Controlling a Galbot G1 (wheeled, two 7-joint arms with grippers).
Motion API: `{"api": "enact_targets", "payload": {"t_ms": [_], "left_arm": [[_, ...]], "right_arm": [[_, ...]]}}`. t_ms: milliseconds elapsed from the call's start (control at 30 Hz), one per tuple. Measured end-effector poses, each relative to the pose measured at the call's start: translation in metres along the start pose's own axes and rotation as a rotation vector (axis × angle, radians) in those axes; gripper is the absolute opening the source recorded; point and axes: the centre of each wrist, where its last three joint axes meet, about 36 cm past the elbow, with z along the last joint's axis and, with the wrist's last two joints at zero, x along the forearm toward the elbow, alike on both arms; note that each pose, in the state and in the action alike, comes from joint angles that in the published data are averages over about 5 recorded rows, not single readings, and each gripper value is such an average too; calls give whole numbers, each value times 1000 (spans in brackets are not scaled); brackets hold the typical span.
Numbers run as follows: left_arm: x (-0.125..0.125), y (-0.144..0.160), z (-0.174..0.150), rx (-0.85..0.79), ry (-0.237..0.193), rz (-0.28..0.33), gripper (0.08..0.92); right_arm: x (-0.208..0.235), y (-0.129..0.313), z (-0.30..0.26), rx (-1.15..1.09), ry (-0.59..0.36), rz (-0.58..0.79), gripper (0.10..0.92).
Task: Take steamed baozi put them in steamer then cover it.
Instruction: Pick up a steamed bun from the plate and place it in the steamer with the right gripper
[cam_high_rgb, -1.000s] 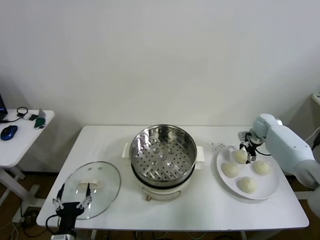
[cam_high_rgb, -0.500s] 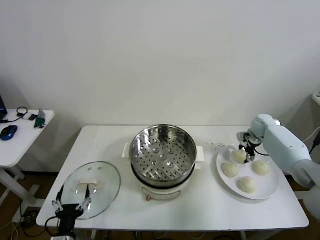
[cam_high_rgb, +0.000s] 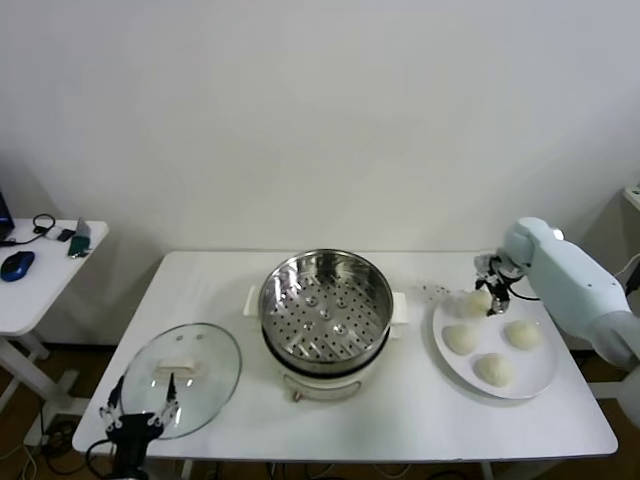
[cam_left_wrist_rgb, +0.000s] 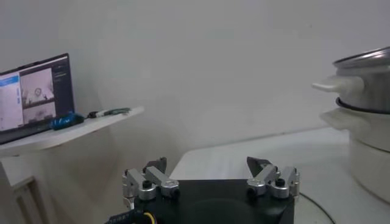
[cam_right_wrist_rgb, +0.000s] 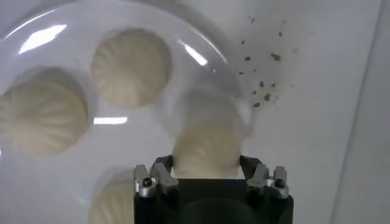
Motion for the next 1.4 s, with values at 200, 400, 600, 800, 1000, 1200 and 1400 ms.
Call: {"api": "enact_targets", "payload": {"t_ms": [200,400,600,800,1000,1200,1400], "left_arm": [[4,0,0,4,-1,3,823],[8,0,1,2,0,9,823],[10,-3,4,14,12,15,823],[10,-5,5,25,22,14,823],[10,-4,6,30,30,7,823],[11,-4,5,33,35,9,823],[10,-2,5,31,38,10,823]], "right_arm": [[64,-37,-41,154,-7,64,729],[136,-66,-102,350,-14,129,727],[185,-79,-178,586,-7,167,727],[205,-78,-252,823,17,186,728],[198,-70,-313,1029,50,180,729],[172,-57,-356,1187,75,153,729],[143,-43,-385,1288,87,122,729]]}}
